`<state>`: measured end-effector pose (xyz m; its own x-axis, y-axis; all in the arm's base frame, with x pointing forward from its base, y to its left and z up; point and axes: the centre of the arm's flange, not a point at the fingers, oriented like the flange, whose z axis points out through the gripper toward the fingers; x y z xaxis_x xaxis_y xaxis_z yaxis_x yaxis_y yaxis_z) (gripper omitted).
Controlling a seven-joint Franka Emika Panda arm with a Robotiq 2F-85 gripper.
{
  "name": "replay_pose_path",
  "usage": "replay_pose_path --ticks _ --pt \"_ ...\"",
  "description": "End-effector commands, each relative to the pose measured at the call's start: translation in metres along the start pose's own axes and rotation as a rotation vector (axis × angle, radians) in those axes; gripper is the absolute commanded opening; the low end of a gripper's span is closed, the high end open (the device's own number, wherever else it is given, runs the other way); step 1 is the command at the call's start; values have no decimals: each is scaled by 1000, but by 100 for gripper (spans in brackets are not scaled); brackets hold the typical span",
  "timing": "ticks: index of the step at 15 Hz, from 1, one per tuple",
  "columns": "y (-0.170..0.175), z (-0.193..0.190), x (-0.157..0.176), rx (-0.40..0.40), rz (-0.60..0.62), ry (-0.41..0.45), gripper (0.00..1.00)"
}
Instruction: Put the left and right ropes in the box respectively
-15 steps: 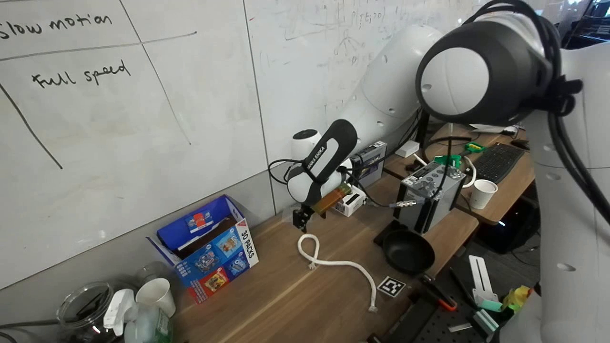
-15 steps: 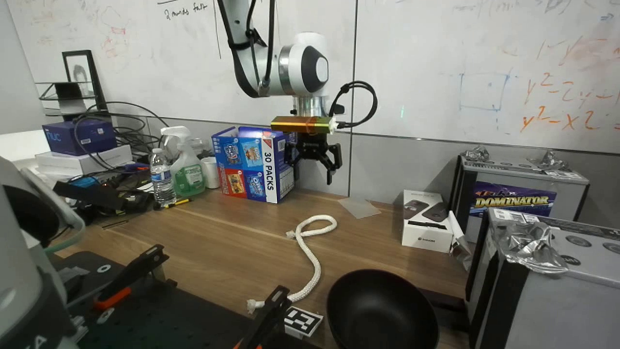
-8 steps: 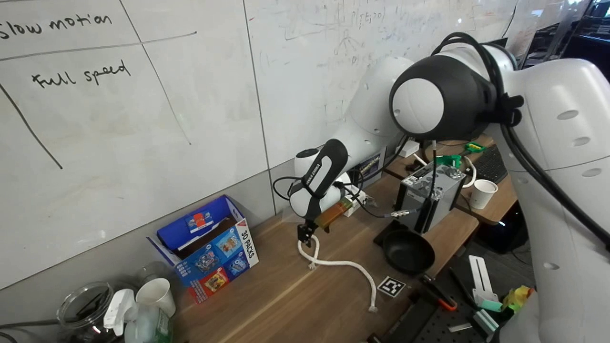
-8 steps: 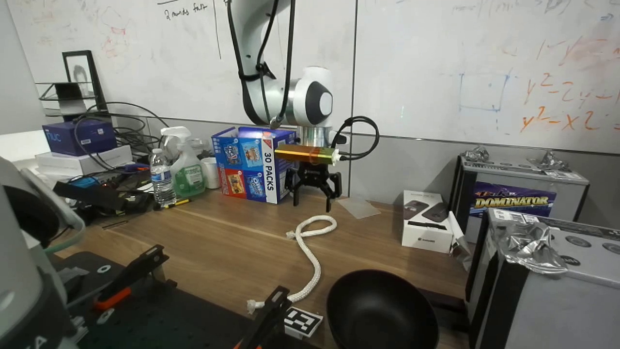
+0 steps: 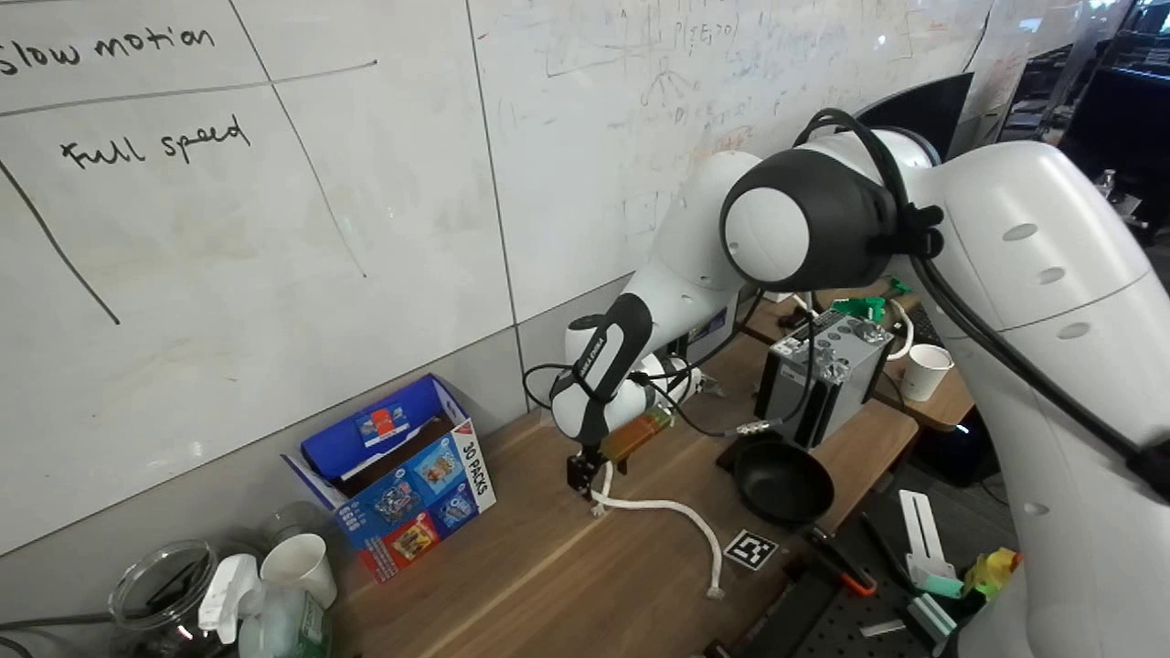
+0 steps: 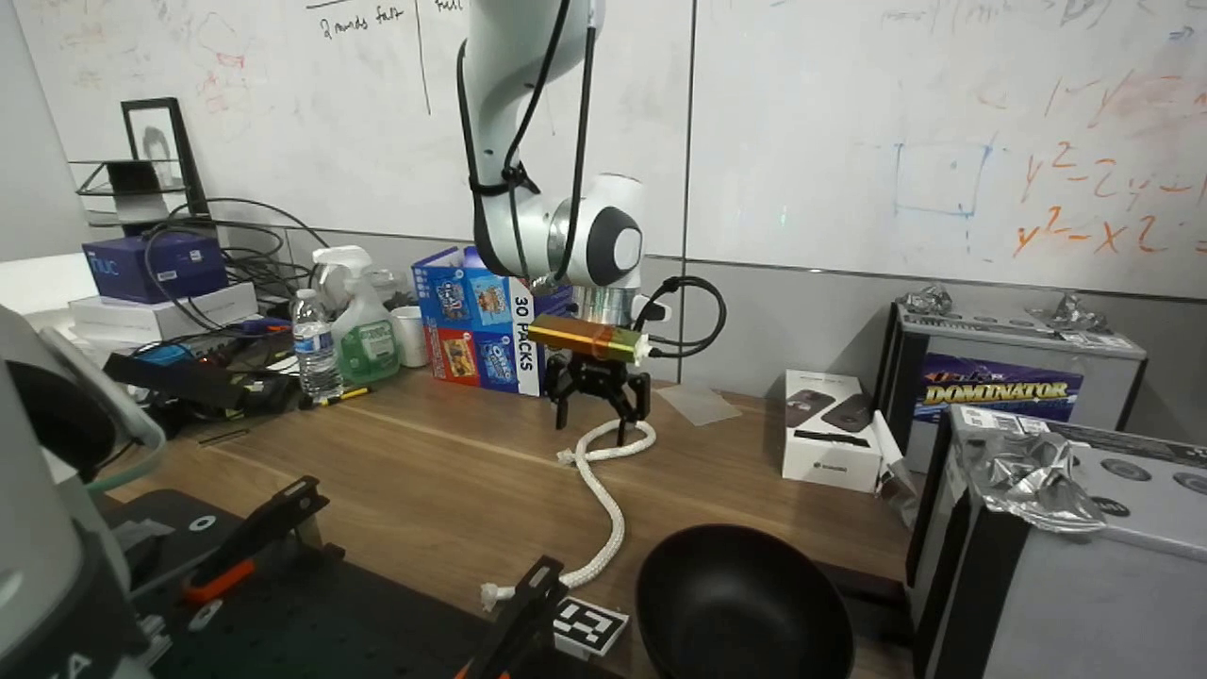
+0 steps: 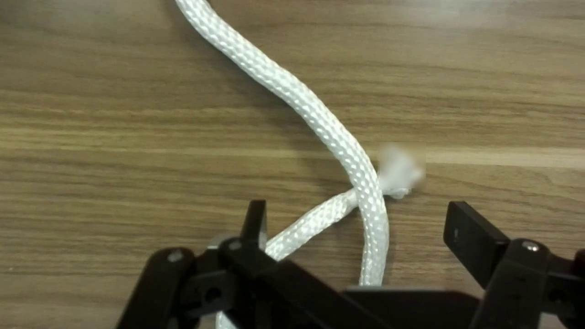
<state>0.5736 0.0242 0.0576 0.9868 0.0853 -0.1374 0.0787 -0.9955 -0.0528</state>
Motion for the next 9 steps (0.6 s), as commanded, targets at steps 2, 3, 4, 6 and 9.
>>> replay_pose_path --ticks 2,3,4,6,9 --pt "-6 13 11 28 -3 60 100" --pt "-7 16 11 23 -3 65 100" --pt "-8 17 10 21 -6 63 100" --pt "-9 21 10 7 -8 63 100" --pt "-9 24 9 -9 0 74 100"
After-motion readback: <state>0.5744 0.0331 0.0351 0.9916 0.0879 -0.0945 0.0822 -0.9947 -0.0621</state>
